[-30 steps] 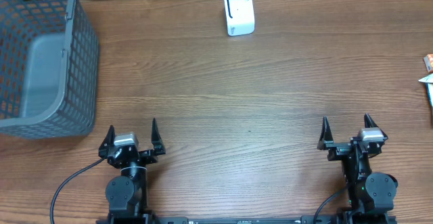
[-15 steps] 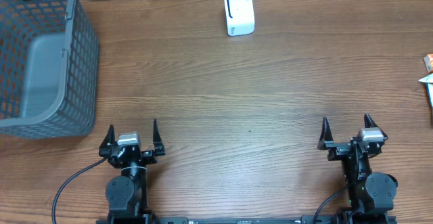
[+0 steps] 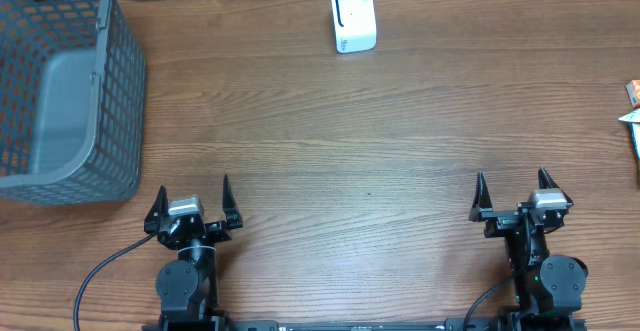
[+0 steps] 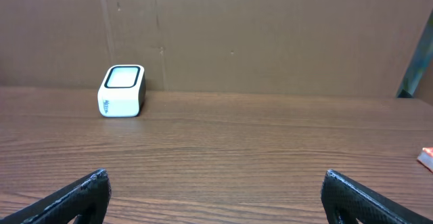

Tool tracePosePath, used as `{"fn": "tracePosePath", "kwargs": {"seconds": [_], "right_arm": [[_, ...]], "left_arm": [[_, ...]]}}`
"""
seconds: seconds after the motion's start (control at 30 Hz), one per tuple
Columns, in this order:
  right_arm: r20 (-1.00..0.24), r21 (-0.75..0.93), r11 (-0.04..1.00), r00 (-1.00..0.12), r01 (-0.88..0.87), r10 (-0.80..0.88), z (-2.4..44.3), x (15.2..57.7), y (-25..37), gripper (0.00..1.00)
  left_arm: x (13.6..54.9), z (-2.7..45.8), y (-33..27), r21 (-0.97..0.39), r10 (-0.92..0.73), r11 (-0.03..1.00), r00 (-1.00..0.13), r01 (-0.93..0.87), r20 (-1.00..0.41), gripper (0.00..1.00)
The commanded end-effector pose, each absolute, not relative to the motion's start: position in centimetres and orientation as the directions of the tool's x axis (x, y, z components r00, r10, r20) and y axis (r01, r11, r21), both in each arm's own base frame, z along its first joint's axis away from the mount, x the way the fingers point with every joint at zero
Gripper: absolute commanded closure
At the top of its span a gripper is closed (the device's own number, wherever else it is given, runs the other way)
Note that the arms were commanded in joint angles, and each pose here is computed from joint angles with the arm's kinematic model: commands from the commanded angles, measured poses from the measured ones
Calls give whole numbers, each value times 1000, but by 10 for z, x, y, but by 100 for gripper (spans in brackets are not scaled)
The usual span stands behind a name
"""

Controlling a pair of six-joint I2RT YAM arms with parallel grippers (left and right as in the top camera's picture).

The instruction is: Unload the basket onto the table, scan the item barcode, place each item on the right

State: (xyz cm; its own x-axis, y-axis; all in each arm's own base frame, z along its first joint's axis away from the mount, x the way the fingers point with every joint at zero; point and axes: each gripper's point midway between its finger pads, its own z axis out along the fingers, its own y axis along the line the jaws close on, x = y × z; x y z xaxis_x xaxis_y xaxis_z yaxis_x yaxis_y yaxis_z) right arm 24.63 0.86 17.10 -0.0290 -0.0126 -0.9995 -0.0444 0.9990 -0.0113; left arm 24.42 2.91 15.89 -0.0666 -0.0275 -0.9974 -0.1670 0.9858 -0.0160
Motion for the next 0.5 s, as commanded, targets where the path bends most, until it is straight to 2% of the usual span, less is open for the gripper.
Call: {"fn": "tracePosePath", "kwargs": {"seconds": [0.0, 0.47], "right_arm": [[-1000, -16, 999, -24, -31, -17, 169, 246, 6, 0], [-1000, -16, 999, -24, -31, -17, 169, 246, 6, 0]], "left_arm": [[244, 159, 31, -11, -22, 984, -61, -178, -998, 0], [244, 159, 29, -13, -23, 986, -60, -165, -998, 0]]}}
